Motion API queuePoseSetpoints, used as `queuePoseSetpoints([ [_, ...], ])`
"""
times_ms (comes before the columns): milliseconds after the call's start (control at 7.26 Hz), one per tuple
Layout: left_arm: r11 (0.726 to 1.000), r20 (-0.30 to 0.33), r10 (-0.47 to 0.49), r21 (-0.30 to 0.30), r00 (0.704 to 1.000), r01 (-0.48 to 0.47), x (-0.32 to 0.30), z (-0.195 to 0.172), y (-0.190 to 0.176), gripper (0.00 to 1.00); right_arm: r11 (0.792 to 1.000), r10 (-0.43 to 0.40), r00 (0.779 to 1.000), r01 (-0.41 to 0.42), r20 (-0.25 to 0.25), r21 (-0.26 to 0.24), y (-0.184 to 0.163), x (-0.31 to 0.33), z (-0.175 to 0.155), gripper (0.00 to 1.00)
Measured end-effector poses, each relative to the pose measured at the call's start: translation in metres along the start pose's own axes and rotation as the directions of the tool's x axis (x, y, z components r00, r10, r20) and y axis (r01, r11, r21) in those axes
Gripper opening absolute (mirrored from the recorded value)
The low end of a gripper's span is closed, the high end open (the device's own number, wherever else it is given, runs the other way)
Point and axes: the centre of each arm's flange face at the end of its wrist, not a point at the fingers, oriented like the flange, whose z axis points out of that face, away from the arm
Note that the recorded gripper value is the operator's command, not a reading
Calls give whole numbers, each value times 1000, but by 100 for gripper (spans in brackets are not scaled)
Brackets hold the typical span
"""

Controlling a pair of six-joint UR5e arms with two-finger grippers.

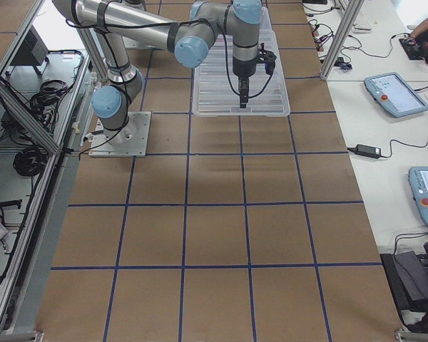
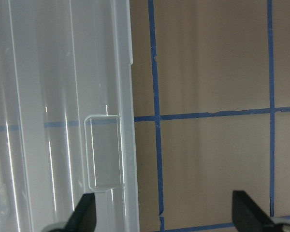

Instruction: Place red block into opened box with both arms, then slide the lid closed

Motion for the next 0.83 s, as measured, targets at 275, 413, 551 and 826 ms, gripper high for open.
queuePoseSetpoints([
  [275, 1000, -1, -6, 6, 1000, 6, -4, -25, 0, 100, 1000, 0, 1000, 0, -1, -3, 1, 0, 1, 100],
  [413, 1000, 0, -9, -14, 1000, 9, -6, -46, -1, 100, 1000, 0, 1000, 0, 0, -7, 0, 0, 3, 100],
  [551, 999, 8, -10, -46, 1000, 10, -6, -77, -1, 100, 1000, -1, 1000, 1, 1, -11, 0, 0, 5, 100],
  [826, 998, 26, 0, -62, 1000, 2, -2, -163, 6, 100, 1000, -2, 1000, 2, 2, -17, -1, 0, 8, 100],
])
